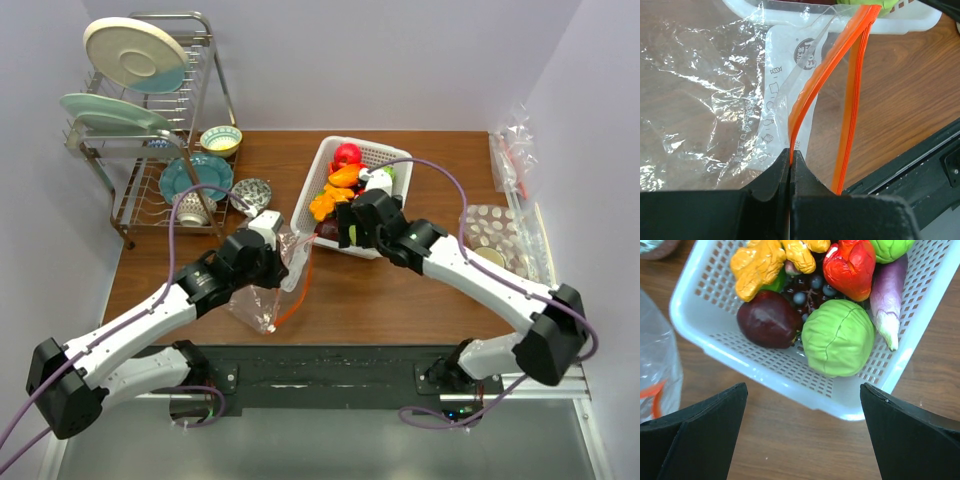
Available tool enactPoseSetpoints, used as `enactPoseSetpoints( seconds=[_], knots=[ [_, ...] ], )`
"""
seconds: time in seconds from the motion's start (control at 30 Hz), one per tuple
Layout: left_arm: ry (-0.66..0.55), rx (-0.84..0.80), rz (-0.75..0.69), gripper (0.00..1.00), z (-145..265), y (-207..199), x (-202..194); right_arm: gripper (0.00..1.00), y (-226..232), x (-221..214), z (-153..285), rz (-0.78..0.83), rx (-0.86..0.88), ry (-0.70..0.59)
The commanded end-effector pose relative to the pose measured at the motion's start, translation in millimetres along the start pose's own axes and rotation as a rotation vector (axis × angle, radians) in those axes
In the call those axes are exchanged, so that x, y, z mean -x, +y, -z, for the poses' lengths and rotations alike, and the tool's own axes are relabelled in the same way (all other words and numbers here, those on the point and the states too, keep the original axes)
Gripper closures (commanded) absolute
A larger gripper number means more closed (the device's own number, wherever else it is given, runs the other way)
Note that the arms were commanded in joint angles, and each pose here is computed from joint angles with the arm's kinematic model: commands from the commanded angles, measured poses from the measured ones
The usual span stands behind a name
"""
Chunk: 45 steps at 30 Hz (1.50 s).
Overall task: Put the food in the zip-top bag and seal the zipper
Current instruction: Open the zipper of the food storage bag, then pick up the fake vegetable from the bin.
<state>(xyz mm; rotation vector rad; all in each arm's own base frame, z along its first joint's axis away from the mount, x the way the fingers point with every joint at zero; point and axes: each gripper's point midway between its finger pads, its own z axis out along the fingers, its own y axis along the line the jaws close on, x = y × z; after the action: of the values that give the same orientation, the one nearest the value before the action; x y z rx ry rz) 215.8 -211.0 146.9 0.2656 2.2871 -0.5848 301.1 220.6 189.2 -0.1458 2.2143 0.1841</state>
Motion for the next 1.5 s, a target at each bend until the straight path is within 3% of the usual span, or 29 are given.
enactPoseSetpoints(
  seconds=[0.0,0.6,0.63,0.67,0.73,0.77,0.97,1.17,1.47],
  knots=[
    [-0.061,-0.032,-0.018,1.0,3.5,-6.1,12.7,0.01,-9.3,7.5,-17.0,0.035,-0.079,0.016],
    [-0.054,0.001,-0.043,1.0,3.1,-0.7,13.2,0.02,-32.1,-33.9,-105.7,0.056,-0.278,0.187],
    [-0.056,0.001,-0.042,1.0,3.6,-0.6,14.0,0.03,-32.4,-36.0,-107.6,0.051,-0.28,0.191],
    [-0.056,0.002,-0.044,1.0,4.0,-0.6,13.8,0.17,-32.3,-37.2,-107.5,0.049,-0.275,0.196],
    [-0.057,0.003,-0.044,1.0,4.7,-0.3,13.8,0.28,-26.1,-34.0,-104.0,0.058,-0.237,0.201],
    [-0.058,0.002,-0.044,1.0,5.0,-0.4,14.1,0.34,-24.3,-24.5,-96.4,0.051,-0.22,0.179],
    [-0.054,0.004,-0.047,1.0,4.5,-0.2,13.8,0.46,-20.6,23.0,-47.9,0.007,-0.127,0.048],
    [-0.057,0.003,-0.049,1.0,6.3,-1.1,16.1,0.46,-9.5,52.2,2.6,-0.048,0.035,-0.074],
    [-0.06,-0.007,-0.048,1.0,6.6,-5.7,21.8,0.46,39.3,52.6,89.3,-0.108,0.518,-0.163]
  ],
)
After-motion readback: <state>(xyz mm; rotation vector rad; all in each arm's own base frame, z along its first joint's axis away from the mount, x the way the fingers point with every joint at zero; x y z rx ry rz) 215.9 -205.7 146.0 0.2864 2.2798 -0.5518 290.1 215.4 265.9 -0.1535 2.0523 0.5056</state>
